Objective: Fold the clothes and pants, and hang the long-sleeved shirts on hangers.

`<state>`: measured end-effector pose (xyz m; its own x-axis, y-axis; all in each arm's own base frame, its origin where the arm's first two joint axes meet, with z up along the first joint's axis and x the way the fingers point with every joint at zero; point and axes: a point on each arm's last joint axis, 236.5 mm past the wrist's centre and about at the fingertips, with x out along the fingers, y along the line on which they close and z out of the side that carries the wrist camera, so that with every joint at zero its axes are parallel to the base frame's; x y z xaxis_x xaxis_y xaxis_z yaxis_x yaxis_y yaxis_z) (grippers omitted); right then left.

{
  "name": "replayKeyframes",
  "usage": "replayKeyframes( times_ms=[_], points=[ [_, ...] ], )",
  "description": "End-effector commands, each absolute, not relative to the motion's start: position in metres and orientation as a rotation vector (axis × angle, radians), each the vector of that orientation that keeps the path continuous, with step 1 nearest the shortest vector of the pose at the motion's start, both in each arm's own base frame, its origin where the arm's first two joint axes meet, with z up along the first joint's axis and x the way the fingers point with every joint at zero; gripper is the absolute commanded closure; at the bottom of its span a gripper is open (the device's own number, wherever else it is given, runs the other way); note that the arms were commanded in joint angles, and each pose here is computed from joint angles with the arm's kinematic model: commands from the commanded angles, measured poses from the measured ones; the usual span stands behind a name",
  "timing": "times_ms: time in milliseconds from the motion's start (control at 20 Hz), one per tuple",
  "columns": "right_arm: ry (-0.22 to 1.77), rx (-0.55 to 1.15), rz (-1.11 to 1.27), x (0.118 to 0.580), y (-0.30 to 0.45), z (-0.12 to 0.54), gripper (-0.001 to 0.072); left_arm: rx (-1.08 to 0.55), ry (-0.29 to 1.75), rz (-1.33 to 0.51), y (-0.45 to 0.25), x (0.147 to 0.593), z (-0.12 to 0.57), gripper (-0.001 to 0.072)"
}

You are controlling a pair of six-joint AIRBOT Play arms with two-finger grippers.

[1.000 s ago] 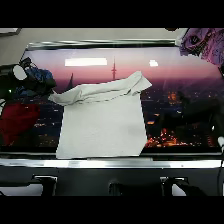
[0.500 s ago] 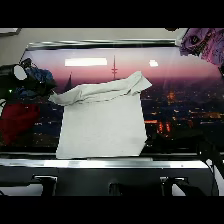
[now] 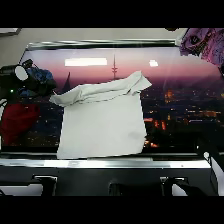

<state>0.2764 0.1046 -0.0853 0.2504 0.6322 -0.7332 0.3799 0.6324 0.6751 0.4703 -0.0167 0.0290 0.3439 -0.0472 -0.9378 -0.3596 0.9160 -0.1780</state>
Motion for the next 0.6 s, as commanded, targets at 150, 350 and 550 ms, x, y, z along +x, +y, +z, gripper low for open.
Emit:
replayKeyframes(
  times_ms=[150,350,550],
  points=[
    [0.895,0.610,0.060,0.441,0.009,0.061,0.0679,-0.384,1.243,0.216,-0.017,0.463,0.025,0.0685],
    [0.706,0.591,-0.015,0.521,-0.028,0.121,0.0679,-0.417,1.263,0.192,-0.027,0.463,0.022,0.0685],
    [0.770,0.643,-0.004,0.548,-0.024,0.085,0.0678,-0.415,1.311,0.157,-0.048,0.460,0.007,0.0685]
  ],
)
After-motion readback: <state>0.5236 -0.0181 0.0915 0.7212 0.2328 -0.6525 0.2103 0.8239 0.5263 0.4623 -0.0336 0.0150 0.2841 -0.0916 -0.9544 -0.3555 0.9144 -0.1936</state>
